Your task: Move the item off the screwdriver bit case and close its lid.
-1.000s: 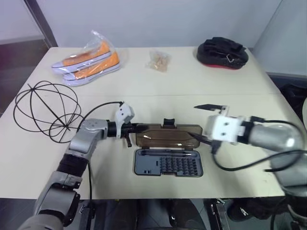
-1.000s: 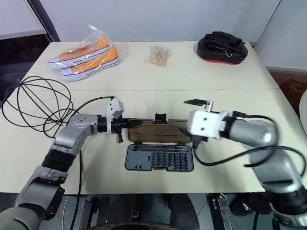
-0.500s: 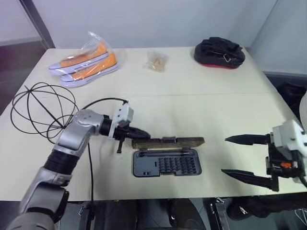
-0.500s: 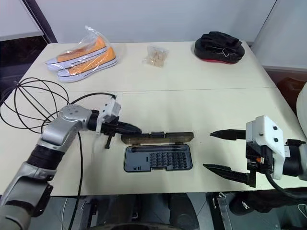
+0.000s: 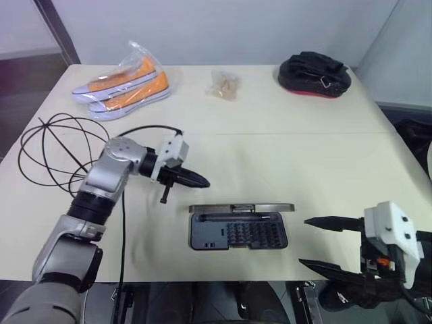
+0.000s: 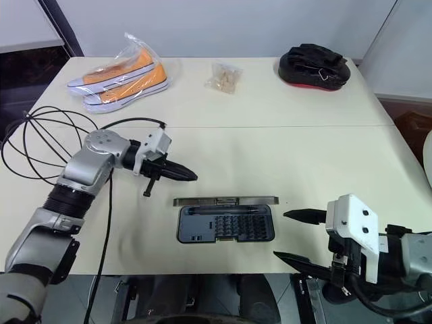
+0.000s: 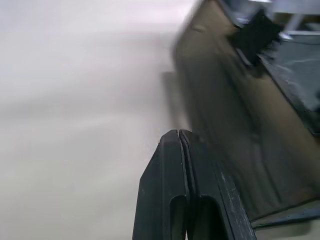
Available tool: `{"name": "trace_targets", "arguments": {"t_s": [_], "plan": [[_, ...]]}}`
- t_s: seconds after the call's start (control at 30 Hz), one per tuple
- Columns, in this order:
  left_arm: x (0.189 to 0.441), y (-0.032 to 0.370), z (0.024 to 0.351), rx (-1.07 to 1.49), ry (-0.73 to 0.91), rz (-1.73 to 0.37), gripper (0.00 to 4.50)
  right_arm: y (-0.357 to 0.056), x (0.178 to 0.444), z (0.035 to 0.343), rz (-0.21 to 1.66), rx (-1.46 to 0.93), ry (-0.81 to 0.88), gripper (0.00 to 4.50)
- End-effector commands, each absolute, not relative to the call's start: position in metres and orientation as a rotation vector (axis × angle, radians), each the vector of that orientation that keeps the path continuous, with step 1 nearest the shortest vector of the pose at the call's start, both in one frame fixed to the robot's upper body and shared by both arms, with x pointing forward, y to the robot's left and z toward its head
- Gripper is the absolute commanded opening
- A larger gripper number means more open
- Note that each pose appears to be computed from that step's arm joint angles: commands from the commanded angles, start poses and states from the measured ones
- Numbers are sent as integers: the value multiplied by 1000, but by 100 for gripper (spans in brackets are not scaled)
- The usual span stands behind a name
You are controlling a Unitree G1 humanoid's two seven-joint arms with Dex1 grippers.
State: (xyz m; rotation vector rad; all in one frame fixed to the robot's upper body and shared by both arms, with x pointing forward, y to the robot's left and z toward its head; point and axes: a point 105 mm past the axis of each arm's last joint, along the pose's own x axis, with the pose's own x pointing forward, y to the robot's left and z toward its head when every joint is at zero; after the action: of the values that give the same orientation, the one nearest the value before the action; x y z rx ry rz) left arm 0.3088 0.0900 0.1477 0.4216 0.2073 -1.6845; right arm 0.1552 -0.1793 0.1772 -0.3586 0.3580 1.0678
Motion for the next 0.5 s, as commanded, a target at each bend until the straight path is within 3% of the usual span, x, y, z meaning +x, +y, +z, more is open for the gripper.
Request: {"name": "trace_targets", "arguments": {"t_s": [0.03,0.27,0.47,0.5], "plan": [[294,80,142,448,192,-1759,0,-181,150,185,1052,-400,334,370],[282,81,132,478,203,-1812,0,-186,141,190,1042,-404,350,370],[302,76,137,501,146,-1750,0,-178,134,177,1066,-417,388,370],[309,72,139,511,125,-1729,0,-175,131,174,1085,-419,393,343]]}}
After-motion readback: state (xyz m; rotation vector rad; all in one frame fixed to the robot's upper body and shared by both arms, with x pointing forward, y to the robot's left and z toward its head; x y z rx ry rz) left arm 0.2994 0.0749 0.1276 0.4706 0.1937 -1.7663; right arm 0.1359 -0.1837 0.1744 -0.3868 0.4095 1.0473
